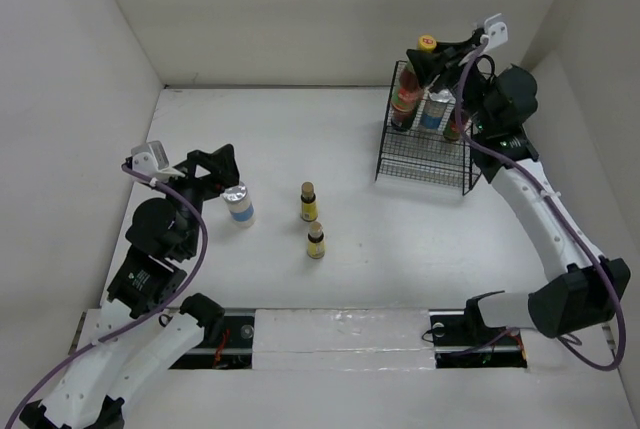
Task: Organize the condiment bottles
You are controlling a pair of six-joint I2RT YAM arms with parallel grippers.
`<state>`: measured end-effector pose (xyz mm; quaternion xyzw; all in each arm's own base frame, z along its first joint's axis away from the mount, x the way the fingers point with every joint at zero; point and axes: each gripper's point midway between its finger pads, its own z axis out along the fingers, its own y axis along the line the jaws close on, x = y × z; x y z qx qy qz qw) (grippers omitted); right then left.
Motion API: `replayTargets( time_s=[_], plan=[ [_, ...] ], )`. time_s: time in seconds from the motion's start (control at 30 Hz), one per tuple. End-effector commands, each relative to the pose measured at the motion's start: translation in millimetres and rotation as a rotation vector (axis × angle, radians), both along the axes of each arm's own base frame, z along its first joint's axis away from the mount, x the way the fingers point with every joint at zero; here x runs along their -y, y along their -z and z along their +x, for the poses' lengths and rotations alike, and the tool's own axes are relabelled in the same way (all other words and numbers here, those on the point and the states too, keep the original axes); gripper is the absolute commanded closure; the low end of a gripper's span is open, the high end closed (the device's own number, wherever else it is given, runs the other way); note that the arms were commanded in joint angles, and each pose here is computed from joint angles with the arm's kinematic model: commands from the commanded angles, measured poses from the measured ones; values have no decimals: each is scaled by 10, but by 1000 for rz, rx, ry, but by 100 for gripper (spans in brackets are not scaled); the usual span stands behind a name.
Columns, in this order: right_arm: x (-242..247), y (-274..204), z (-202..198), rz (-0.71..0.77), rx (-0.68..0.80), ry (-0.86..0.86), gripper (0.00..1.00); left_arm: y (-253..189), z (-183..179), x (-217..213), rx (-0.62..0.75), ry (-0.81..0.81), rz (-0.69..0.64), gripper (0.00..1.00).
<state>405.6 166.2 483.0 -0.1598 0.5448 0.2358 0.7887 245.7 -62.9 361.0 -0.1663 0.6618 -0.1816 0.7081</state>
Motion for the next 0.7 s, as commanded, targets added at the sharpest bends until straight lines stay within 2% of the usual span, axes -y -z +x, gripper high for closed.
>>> replayTargets(
  time_s=[0.0, 0.37, 0.67],
  plan=[
    [219, -18, 113, 1, 11, 55, 79, -67, 22, 27, 28, 8, -8, 14],
    [383, 298, 615, -37, -72, 107, 82, -67, 22, 27, 28, 8, -8, 14],
    [448, 394, 832, -25, -57, 163, 82, -47, 42, 39, 20, 8, -3, 14]
  ],
)
